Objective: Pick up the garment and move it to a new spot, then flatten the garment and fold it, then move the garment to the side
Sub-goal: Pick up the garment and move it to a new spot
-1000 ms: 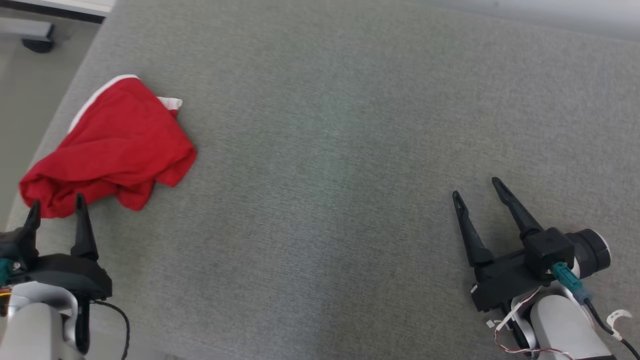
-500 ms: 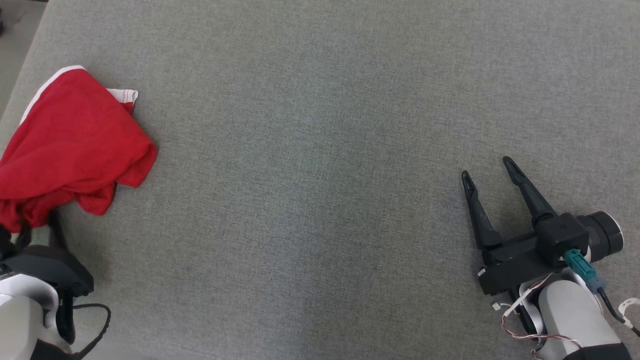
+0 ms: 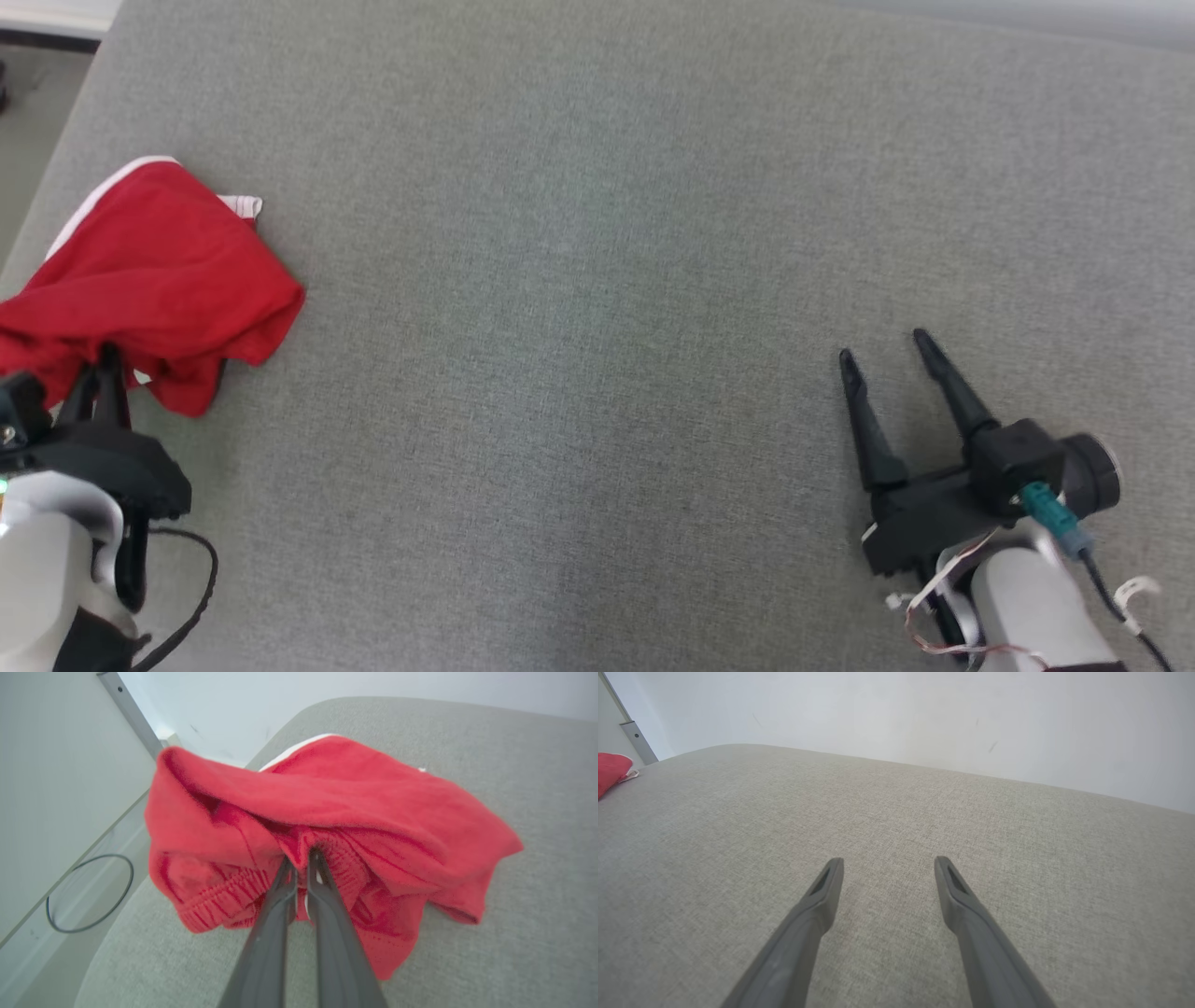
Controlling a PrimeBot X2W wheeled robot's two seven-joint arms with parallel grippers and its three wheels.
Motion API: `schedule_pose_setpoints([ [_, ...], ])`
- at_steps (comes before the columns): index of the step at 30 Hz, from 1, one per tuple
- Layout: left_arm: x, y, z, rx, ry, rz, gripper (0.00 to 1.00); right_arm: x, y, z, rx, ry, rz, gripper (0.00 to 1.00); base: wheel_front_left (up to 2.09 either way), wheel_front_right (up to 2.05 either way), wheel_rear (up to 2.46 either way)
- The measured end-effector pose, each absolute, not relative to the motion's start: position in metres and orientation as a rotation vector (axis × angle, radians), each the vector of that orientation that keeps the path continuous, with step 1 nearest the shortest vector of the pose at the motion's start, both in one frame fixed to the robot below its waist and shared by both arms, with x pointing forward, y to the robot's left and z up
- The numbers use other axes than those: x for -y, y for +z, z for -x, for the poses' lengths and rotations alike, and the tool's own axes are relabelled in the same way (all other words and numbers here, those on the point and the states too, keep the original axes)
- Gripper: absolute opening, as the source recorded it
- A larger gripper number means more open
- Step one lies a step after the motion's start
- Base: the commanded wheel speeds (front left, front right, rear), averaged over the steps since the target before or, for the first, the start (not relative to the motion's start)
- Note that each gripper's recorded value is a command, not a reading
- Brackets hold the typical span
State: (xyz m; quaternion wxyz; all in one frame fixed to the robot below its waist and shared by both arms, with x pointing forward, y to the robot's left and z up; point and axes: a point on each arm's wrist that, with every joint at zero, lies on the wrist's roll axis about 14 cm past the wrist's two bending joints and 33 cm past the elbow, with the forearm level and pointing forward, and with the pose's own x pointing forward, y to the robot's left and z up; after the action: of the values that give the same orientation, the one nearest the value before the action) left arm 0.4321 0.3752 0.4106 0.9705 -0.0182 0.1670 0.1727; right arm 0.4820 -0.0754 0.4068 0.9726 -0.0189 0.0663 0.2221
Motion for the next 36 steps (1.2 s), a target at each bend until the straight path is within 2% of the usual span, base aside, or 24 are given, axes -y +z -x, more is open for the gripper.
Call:
schedule_pose_setpoints([
  [5, -0.347, 0.459, -0.464, -0.194, 0.215, -0.014, 0.00, 0.075, 0.418, -0.471, -0.124, 0.423, 0.008, 1.00, 0.00, 0.00, 0.00],
  [16, -0.195, 0.485, -0.508, -0.090, -0.159, 0.083, 0.00, 0.107, 0.435, -0.447, -0.115, 0.297, -0.034, 1.00, 0.00, 0.00, 0.00],
  [23, -0.076, 0.478, -0.505, -0.120, -0.402, 0.189, 0.00, 0.145, 0.443, -0.428, -0.108, 0.181, -0.042, 1.00, 0.00, 0.00, 0.00],
  [29, 0.020, 0.477, -0.482, -0.145, -0.639, 0.207, 0.00, 0.184, 0.445, -0.408, -0.114, 0.066, -0.043, 1.00, 0.00, 0.00, 0.00],
  [32, 0.060, 0.480, -0.468, -0.145, -0.750, 0.213, 0.00, 0.202, 0.447, -0.398, -0.113, 0.013, -0.040, 1.00, 0.00, 0.00, 0.00],
  [36, 0.086, 0.483, -0.457, -0.151, -0.818, 0.240, 0.00, 0.218, 0.449, -0.388, -0.111, -0.037, -0.042, 1.00, 0.00, 0.00, 0.00],
])
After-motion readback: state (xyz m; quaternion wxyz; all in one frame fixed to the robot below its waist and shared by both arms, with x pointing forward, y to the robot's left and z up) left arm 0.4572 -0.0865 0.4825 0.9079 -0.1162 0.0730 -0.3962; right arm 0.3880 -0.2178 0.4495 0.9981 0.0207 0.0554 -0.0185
